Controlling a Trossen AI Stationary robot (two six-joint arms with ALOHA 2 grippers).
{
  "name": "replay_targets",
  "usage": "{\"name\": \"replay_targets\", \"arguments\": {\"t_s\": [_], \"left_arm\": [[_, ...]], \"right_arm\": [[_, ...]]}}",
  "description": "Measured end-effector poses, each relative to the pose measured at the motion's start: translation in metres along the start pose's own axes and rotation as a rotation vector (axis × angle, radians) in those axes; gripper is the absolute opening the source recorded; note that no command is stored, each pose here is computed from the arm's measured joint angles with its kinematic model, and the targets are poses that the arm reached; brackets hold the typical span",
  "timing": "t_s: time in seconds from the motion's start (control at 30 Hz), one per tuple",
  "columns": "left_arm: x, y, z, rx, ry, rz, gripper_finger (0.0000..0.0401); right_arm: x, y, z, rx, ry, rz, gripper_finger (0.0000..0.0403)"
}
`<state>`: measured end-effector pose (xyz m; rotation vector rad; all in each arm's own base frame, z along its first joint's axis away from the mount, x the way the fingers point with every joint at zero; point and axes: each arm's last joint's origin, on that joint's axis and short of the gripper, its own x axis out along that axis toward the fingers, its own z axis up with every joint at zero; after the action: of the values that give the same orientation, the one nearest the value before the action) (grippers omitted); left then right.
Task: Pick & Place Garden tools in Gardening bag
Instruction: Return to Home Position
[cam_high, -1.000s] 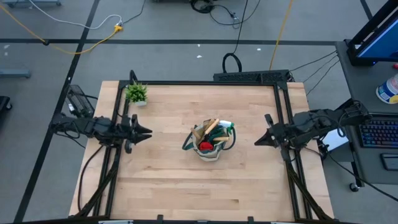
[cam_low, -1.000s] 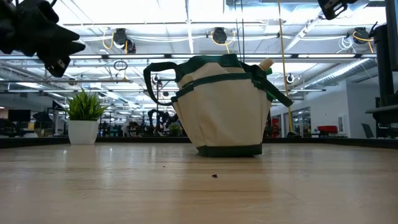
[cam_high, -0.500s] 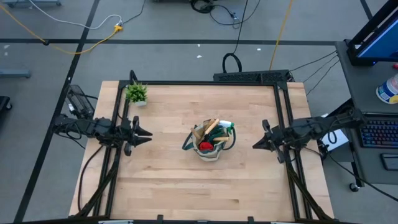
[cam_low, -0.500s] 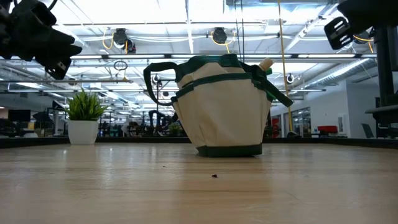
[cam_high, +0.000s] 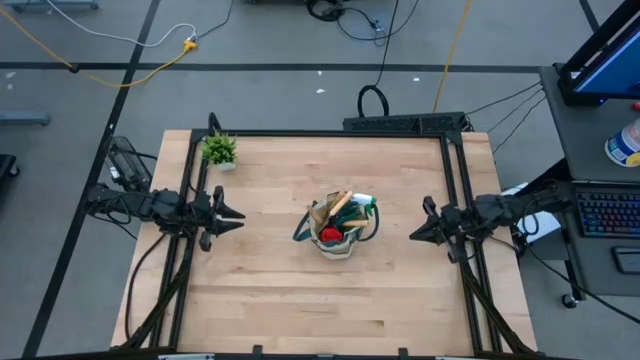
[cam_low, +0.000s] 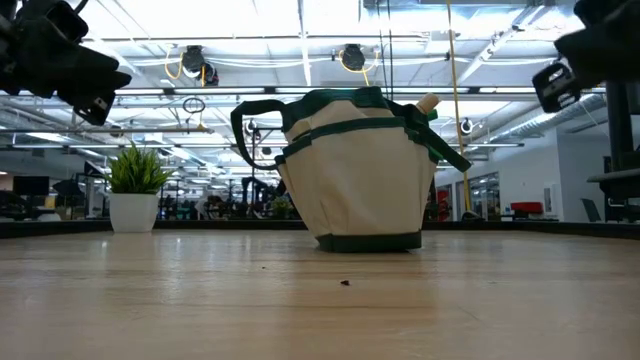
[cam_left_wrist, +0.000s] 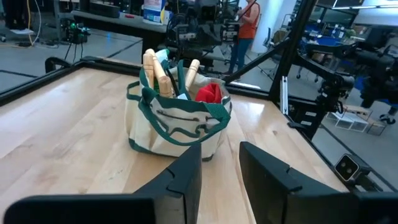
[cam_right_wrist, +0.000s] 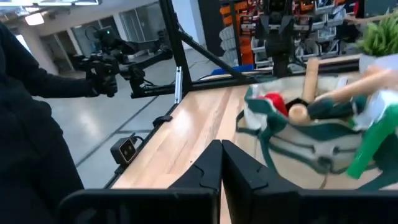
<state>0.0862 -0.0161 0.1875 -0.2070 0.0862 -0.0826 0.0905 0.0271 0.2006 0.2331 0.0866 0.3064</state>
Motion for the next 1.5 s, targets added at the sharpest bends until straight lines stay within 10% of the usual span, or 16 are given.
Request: {"name": "replay_targets", "arguments": {"t_s": [1.5], "left_arm": [[0.002, 0.004, -0.013, 0.045, 0.071, 0.053, 0.0113]], "right_arm": [[-0.004, -0.027, -0.023, -0.122, 0.029, -0.236, 0.0000]]}}
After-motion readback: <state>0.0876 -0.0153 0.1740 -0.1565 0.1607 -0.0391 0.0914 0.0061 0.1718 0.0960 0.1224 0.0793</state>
